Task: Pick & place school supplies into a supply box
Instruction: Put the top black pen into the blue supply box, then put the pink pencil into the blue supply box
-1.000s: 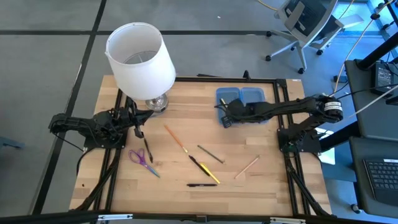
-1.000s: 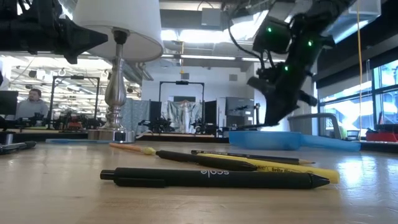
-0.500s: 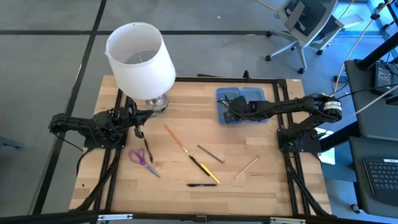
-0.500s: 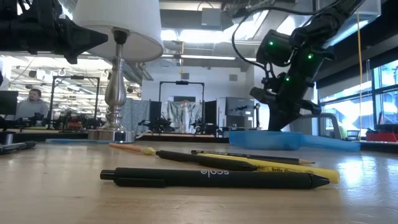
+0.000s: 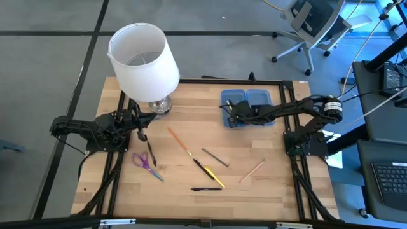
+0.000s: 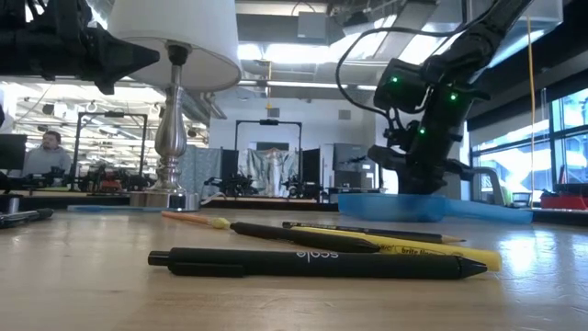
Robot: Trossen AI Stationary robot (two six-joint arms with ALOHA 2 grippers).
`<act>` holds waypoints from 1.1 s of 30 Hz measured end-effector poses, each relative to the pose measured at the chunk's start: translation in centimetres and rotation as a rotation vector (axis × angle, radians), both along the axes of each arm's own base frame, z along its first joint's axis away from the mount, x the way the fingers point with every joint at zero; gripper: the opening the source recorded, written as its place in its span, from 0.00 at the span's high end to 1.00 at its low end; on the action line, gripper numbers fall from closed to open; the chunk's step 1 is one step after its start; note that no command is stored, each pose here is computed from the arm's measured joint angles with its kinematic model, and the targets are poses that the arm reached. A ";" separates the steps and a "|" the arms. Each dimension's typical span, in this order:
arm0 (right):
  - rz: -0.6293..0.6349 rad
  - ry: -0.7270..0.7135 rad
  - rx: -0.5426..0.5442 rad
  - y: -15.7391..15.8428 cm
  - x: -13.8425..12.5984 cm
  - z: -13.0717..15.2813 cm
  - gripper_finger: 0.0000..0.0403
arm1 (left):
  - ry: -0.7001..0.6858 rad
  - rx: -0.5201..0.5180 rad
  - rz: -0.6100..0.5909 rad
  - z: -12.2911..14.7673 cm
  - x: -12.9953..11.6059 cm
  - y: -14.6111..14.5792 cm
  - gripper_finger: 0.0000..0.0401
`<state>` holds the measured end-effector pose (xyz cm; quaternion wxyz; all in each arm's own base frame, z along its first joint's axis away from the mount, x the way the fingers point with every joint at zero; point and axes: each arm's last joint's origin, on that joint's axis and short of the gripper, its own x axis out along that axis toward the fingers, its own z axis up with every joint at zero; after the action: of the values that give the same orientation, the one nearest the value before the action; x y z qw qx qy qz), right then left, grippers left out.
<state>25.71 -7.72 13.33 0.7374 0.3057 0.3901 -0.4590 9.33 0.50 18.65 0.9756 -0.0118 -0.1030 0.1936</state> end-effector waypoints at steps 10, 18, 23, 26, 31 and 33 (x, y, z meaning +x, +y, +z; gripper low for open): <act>0.036 0.017 0.009 0.1 0.0 0.1 0.76 | 0.000 0.000 0.000 0.0 0.0 0.0 0.99; 0.191 0.153 -0.015 -0.3 0.6 3.4 0.70 | 0.000 0.000 0.001 0.0 0.0 0.0 0.99; 0.689 0.245 0.095 0.6 1.4 6.7 0.70 | 0.000 0.000 0.000 0.0 0.0 0.0 0.99; 1.083 0.290 0.249 3.1 1.1 8.4 0.70 | 0.000 0.000 0.000 0.0 0.0 0.0 0.99; 1.380 0.427 0.304 7.8 0.3 9.0 0.72 | 0.000 0.000 0.000 0.0 0.0 0.0 0.99; 1.473 0.455 0.299 9.7 0.0 8.6 0.73 | 0.000 0.000 0.000 0.0 0.0 0.0 0.99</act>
<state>25.72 1.97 21.93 0.7049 -0.0373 0.6914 0.1539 9.33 0.50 18.65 0.9756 -0.0118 -0.1030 0.1936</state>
